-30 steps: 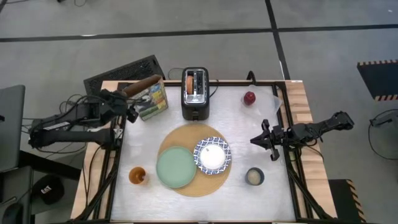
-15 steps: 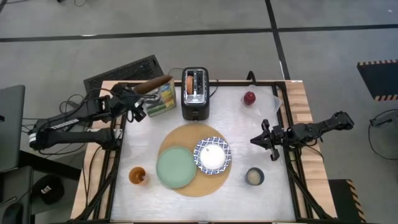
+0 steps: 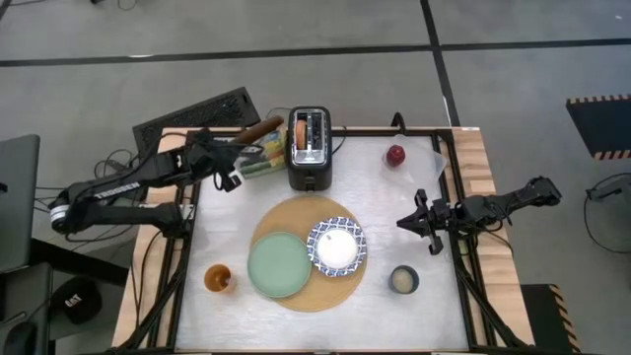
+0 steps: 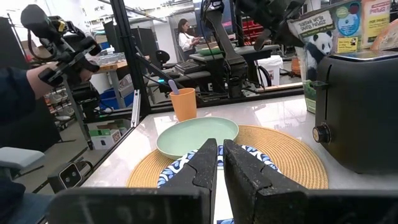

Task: Arrange a breakfast setting
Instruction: Pour the cereal from the cereal box into a bowl

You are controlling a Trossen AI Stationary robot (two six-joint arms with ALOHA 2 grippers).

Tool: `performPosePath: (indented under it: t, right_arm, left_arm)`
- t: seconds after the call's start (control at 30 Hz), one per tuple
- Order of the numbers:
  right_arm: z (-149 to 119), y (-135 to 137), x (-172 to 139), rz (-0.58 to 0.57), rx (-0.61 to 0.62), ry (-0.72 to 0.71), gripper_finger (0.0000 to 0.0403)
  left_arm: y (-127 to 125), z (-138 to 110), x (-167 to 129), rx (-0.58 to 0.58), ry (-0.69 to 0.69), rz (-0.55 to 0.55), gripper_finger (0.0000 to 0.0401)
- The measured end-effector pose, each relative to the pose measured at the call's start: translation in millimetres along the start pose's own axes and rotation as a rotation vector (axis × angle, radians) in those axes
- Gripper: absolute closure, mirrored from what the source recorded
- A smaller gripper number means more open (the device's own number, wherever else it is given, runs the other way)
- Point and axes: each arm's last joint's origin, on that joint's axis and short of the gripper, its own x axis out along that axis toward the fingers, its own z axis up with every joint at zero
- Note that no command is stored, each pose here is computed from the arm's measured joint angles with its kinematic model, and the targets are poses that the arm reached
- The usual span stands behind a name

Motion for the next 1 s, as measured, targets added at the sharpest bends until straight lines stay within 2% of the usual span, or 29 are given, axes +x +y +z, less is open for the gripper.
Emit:
performPosePath:
  t: [0.1,0.2,0.63,1.0]
  right_arm:
    - [-0.1,0.0,0.0,0.000,0.000,0.000,0.0347]
    - [0.0,0.0,0.0,0.000,0.000,0.000,0.0347]
    - [0.0,0.0,0.0,0.000,0.000,0.000,0.0347]
    - [0.1,0.0,0.0,0.000,0.000,-0.001,0.0347]
  left_arm:
    - [-1.8,1.7,3.1,0.021,0.001,-0.011,0.0380]
    - [-1.9,1.5,3.0,0.023,0.003,-0.011,0.0395]
    - [16.8,14.0,-49.7,-0.119,-0.018,-0.042,0.0401]
    - [22.9,18.1,-77.4,-0.086,-0.030,-0.102,0.0401]
